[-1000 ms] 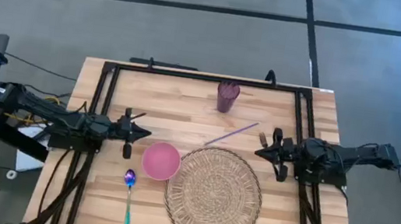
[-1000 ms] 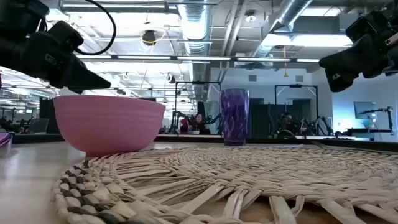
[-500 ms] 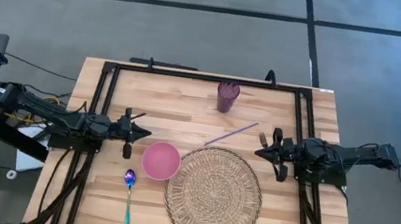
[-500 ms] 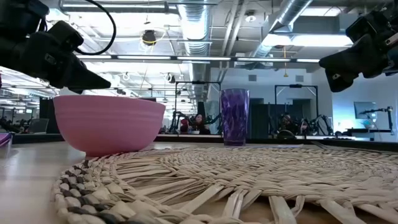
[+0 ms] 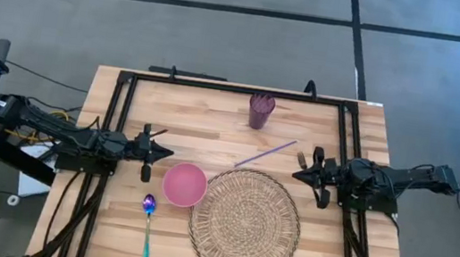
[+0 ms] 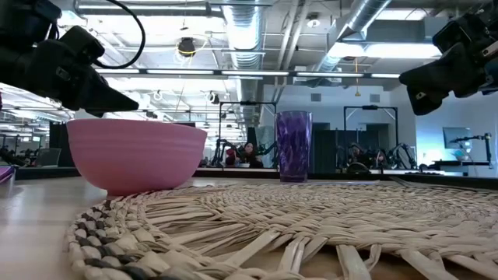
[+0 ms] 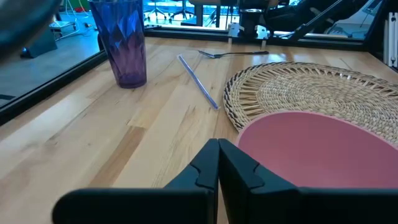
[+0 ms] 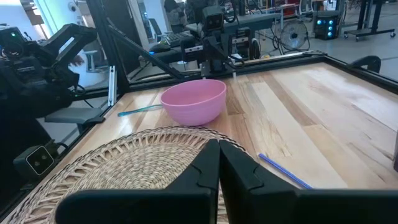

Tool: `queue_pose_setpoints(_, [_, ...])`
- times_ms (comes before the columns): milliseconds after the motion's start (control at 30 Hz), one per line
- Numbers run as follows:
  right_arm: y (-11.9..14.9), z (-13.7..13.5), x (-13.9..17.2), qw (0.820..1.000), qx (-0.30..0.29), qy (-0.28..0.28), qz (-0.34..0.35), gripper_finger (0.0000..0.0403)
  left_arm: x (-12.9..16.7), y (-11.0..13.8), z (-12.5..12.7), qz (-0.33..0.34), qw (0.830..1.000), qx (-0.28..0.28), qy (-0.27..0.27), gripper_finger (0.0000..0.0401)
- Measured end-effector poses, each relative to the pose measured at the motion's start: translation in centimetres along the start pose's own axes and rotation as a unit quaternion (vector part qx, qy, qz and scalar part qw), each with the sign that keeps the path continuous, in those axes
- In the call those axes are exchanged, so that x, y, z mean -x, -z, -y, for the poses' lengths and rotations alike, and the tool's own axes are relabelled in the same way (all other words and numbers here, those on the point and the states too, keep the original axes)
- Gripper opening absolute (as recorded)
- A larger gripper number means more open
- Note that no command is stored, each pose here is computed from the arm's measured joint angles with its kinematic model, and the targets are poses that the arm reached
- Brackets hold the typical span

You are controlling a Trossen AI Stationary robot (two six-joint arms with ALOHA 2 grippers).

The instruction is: Pick & Place Utensil

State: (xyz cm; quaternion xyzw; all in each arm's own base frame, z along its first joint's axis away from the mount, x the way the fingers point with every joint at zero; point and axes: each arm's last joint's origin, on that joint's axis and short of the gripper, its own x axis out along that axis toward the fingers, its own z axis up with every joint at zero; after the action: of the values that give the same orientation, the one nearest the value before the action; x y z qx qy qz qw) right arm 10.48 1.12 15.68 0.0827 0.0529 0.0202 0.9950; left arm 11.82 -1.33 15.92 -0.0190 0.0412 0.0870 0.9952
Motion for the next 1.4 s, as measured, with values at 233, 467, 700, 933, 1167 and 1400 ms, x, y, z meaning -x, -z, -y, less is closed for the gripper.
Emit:
queue_pose_setpoints(233, [0.0,0.0,0.0,1.000,0.000,0.000,0.000,0.0000,0.0,0.0,0.0,0.000,1.000,0.000,0.000,0.0007])
queue_pose_setpoints(467, [0.0,0.0,0.0,1.000,0.000,0.000,0.000,0.0000,0.0,0.0,0.0,0.000,1.000,0.000,0.000,0.0007])
queue_pose_setpoints(700, [-0.6,0.0,0.0,1.000,0.001,-0.002,0.031,0.0000,0.0,0.0,0.0,0.000,1.000,0.000,0.000,0.0007])
queue_pose_setpoints(933, [-1.2,-0.2,0.1,0.998,-0.008,-0.009,0.061,0.0000,0.0,0.0,0.0,0.000,1.000,0.000,0.000,0.0007])
queue_pose_setpoints(1167, [-1.2,-0.2,0.1,0.998,-0.009,-0.009,0.060,0.0000,0.0,0.0,0.0,0.000,1.000,0.000,0.000,0.0007])
queue_pose_setpoints(1400, [-1.2,-0.2,0.1,0.998,0.005,-0.008,0.063,0.0000,0.0,-0.1,0.0,0.003,1.000,0.001,0.000,0.0007])
